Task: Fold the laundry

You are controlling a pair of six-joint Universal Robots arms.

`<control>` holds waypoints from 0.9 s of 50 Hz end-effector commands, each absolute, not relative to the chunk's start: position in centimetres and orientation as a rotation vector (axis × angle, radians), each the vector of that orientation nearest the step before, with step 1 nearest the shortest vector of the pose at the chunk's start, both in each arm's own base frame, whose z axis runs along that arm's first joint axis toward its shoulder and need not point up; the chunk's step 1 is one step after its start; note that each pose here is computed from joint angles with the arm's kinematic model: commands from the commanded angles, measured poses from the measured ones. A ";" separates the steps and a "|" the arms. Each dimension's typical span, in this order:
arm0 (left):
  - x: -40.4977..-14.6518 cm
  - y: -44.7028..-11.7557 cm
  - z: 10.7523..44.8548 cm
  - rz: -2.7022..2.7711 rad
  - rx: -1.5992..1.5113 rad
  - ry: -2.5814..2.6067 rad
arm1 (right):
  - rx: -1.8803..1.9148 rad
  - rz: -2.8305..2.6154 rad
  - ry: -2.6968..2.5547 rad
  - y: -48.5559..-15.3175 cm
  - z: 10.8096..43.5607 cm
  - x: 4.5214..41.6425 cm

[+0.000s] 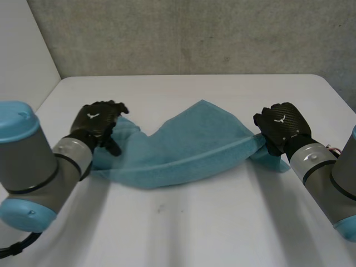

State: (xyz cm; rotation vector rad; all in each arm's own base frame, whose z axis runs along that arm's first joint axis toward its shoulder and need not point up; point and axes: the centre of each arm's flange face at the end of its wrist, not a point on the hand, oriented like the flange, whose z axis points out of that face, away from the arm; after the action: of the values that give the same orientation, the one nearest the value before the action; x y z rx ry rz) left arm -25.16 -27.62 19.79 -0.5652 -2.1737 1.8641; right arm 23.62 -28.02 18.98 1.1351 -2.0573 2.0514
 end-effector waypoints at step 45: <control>-21.3 -24.0 14.6 1.564 -0.523 -2.488 | 1.104 2.038 -2.134 -28.0 18.0 23.8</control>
State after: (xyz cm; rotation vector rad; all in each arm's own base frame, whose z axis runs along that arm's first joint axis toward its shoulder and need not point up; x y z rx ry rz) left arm -21.29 -24.03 15.03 -0.5176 -2.4774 1.5833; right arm 23.85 -27.90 17.89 1.1172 -2.1379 2.0397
